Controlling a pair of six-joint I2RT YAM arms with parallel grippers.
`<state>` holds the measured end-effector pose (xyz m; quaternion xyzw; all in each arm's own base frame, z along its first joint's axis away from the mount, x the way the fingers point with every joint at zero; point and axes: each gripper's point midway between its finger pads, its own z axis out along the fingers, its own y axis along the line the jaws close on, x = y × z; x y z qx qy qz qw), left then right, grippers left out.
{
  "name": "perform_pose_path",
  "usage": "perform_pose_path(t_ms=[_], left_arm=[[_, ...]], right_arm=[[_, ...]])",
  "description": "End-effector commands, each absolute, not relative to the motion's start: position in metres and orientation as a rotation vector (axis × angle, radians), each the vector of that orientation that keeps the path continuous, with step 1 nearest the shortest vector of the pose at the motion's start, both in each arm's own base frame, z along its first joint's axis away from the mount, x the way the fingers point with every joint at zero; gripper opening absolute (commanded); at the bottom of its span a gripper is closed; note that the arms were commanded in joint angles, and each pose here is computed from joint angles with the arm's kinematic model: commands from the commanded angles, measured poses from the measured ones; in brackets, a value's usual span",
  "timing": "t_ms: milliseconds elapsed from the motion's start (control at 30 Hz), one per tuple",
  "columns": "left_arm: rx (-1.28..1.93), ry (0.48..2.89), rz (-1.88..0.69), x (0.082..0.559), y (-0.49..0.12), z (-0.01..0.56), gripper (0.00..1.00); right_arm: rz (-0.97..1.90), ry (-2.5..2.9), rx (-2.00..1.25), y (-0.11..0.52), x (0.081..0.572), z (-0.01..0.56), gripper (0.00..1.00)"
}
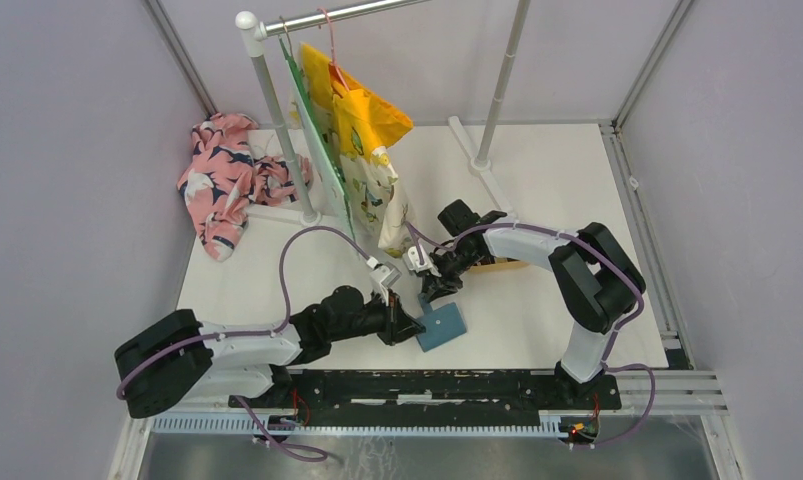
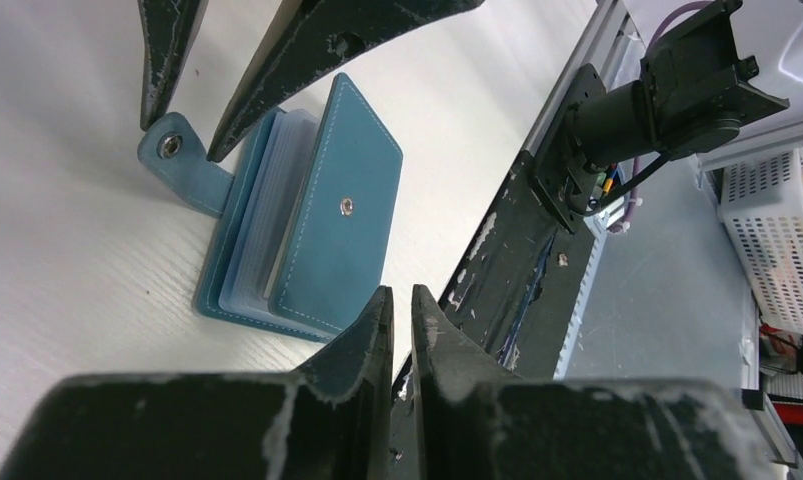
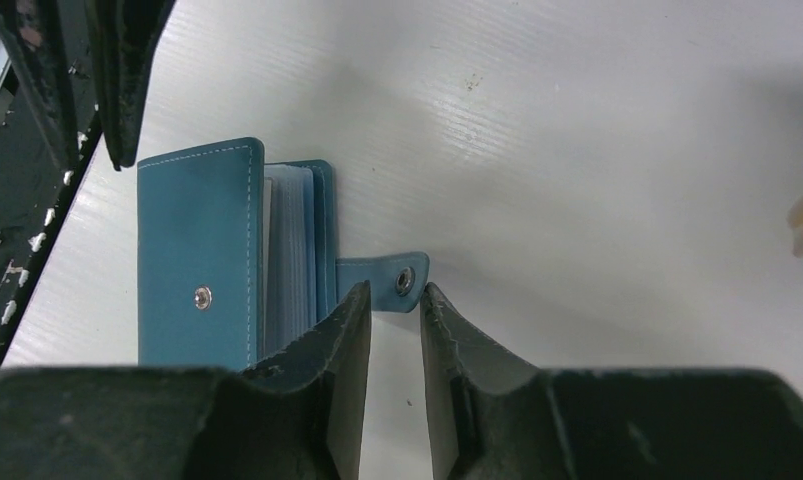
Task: Put the credit cards into the card holder
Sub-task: Close the card holder at the center of the board.
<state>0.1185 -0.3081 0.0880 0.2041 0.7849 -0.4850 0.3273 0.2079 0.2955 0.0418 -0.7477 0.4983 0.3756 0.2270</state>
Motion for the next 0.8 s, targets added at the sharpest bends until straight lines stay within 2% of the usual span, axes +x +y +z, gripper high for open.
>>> perform_pose_path(t_ms=[0, 233, 467, 600, 767], left_arm=[[0.517, 1.989, -1.366, 0.119, -0.323, 0.108, 0.16], [0.477, 2.083, -1.303, 0.127, -0.325, 0.084, 0.14], [0.41, 2.168, -1.192, 0.137, -0.318, 0.064, 0.05], [0.382, 2.208, -1.127, 0.141, -0.312, 0.055, 0.02], [0.374, 2.232, -1.102, 0.143, -0.311, 0.05, 0.02]], right_arm=[[1.07, 1.337, -2.033, 0.307, 0.21, 0.057, 0.29], [1.092, 1.324, -2.033, 0.307, 0.207, 0.06, 0.2], [1.099, 1.324, -2.039, 0.306, 0.205, 0.061, 0.08], [1.097, 1.318, -2.041, 0.305, 0.204, 0.063, 0.09], [1.088, 1.305, -2.04, 0.305, 0.204, 0.067, 0.18]])
